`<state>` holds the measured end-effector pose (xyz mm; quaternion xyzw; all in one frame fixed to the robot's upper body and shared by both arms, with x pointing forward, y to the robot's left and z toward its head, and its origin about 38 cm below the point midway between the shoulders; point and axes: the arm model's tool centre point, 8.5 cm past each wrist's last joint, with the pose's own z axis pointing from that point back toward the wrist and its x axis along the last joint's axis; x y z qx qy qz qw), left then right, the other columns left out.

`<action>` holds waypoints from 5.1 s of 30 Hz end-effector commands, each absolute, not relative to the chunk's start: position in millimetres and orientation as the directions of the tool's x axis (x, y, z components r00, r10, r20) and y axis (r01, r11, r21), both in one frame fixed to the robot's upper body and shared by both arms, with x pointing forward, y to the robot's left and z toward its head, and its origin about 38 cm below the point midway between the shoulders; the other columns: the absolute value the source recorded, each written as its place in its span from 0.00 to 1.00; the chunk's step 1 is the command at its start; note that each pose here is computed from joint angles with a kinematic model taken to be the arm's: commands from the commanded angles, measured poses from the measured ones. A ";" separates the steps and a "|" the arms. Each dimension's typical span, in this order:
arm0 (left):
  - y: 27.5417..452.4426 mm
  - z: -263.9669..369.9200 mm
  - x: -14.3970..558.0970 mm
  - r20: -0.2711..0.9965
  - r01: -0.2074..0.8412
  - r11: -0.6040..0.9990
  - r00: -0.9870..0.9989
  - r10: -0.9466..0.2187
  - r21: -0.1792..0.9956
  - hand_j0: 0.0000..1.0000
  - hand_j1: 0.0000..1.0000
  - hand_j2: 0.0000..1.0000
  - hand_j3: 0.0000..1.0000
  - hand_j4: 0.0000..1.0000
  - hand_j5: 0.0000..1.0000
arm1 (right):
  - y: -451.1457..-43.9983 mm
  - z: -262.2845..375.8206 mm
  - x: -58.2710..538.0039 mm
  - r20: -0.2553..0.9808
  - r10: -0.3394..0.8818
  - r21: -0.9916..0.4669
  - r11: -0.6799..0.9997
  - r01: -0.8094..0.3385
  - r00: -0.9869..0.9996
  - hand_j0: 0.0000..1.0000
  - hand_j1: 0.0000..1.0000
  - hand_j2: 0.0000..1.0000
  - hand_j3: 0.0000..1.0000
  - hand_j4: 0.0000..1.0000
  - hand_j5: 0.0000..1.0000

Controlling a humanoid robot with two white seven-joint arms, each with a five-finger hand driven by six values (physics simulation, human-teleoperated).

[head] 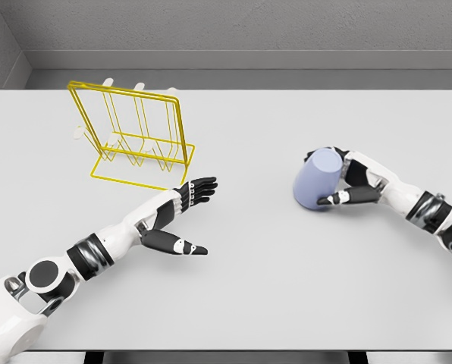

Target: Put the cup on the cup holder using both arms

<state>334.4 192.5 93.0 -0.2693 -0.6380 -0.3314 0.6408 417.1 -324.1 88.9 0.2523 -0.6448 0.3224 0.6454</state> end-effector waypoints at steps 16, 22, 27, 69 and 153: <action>192.7 93.2 334.4 0.996 0.768 0.636 -0.032 -0.078 0.075 1.00 1.00 1.00 1.00 1.00 1.00 | -267.7 110.0 402.1 0.995 0.007 -0.086 0.539 -0.838 -0.097 0.68 0.68 0.68 0.68 0.68 0.68; 192.7 93.2 334.4 0.996 0.768 0.636 -0.032 -0.078 0.075 1.00 1.00 1.00 1.00 1.00 1.00 | -244.4 102.2 397.7 0.994 0.014 -0.098 0.495 -0.863 -0.105 0.67 0.67 0.67 0.67 0.67 0.67; 193.0 92.6 334.6 0.996 0.768 0.636 -0.030 -0.080 0.074 1.00 1.00 1.00 1.00 1.00 1.00 | -214.8 95.1 395.1 0.994 0.001 -0.101 0.458 -0.883 -0.113 0.67 0.67 0.67 0.67 0.67 0.67; 192.1 85.4 338.7 0.998 0.751 0.658 -0.012 -0.067 0.053 1.00 1.00 1.00 1.00 1.00 1.00 | -305.5 198.7 454.2 0.903 0.258 -0.429 0.508 -0.747 -0.342 1.00 1.00 1.00 1.00 1.00 1.00; 136.6 64.1 352.8 1.000 0.744 0.668 -0.008 -0.022 0.021 0.42 0.42 0.42 0.42 0.42 0.42 | -362.7 234.2 449.1 0.539 0.590 -0.805 0.153 -0.573 -0.601 1.00 1.00 1.00 1.00 1.00 1.00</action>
